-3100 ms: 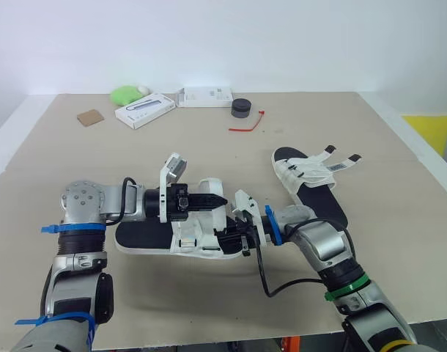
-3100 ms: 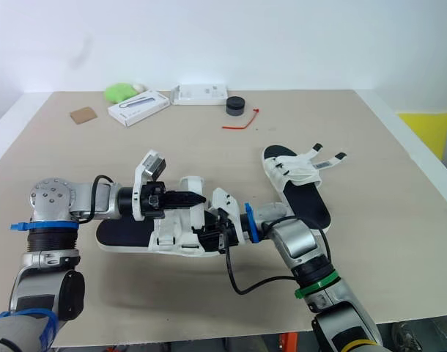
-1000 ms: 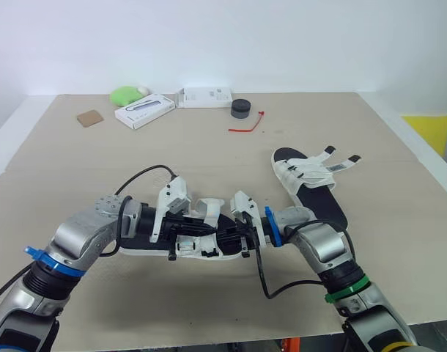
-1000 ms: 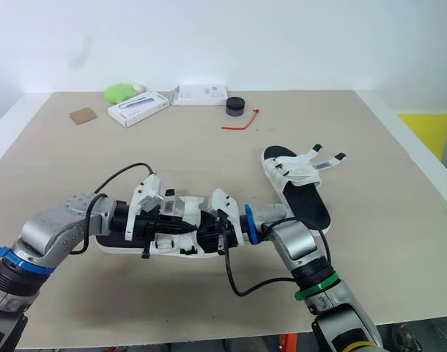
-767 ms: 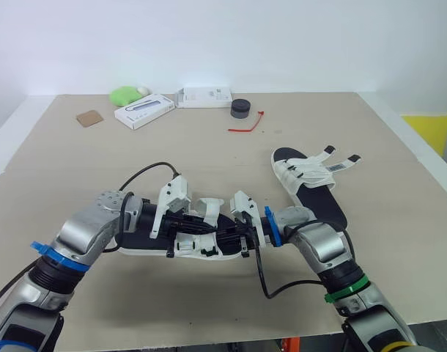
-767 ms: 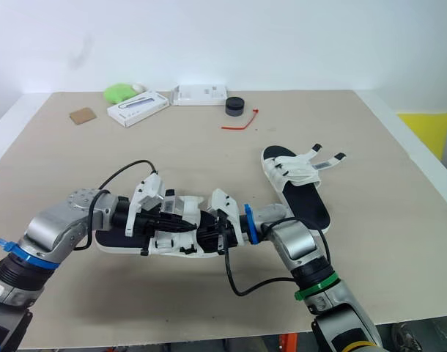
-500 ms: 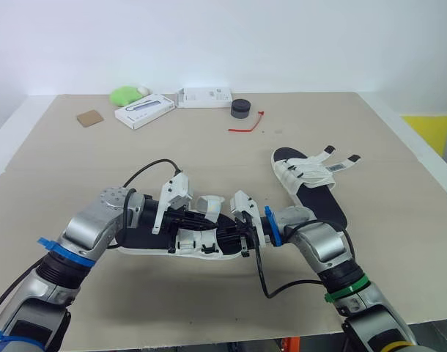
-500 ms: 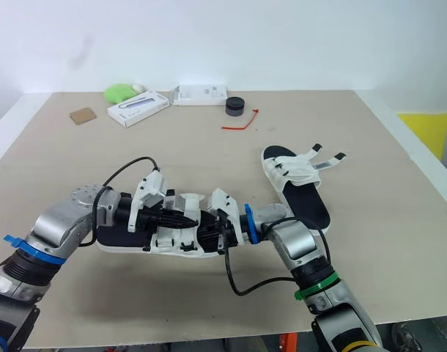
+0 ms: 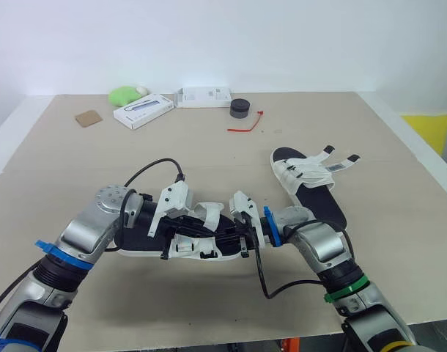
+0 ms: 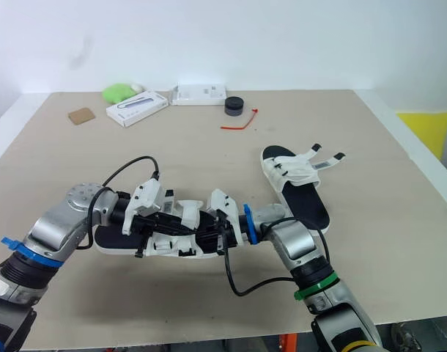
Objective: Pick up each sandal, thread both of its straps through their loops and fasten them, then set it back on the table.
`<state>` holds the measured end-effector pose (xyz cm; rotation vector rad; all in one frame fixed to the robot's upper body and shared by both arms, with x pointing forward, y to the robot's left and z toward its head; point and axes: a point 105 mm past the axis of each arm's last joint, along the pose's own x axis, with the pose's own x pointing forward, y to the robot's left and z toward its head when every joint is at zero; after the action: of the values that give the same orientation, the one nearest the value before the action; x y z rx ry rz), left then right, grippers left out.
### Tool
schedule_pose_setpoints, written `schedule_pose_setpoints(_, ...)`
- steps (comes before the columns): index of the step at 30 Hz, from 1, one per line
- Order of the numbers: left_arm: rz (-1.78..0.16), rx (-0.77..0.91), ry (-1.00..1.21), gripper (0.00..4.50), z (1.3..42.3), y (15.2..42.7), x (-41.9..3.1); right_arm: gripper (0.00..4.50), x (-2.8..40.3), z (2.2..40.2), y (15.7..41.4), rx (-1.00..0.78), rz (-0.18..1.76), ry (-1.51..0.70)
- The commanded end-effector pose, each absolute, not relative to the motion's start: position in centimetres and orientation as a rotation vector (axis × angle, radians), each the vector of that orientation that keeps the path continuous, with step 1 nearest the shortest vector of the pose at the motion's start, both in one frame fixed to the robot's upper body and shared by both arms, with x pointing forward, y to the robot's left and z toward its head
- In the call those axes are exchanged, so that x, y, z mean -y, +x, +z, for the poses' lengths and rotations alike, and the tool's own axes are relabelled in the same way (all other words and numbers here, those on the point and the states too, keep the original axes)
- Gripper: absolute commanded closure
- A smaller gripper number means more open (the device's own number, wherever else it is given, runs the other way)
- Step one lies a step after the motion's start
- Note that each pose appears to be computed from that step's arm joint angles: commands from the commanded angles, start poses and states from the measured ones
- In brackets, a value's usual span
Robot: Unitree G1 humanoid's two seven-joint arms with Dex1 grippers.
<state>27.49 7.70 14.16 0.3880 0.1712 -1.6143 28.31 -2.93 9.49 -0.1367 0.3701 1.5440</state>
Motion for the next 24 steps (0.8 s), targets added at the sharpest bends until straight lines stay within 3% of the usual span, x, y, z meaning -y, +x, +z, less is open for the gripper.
schedule_pose_setpoints(1, -1.649, -0.193, 0.436, 4.44, 12.9, 27.5, -7.5, 4.50, 3.8, 5.7, 28.0, -0.542, 1.475, -0.112)
schedule_pose_setpoints(6, -1.579, -0.098, 0.520, 4.44, 13.6, 30.0, -7.6, 4.50, 3.9, 5.6, 27.9, -0.545, 1.473, -0.109)
schedule_pose_setpoints(11, -1.645, -0.024, 0.548, 4.44, 14.1, 29.7, -7.5, 4.50, 3.9, 5.6, 27.9, -0.543, 1.473, -0.108)
schedule_pose_setpoints(19, -1.715, -0.071, 0.410, 4.44, 13.9, 27.6, -6.9, 4.50, 4.0, 5.7, 28.1, -0.539, 1.465, -0.107)
schedule_pose_setpoints(24, -1.601, -0.119, 0.217, 4.44, 15.1, 28.7, -5.9, 4.50, 4.0, 5.7, 28.0, -0.540, 1.465, -0.106)
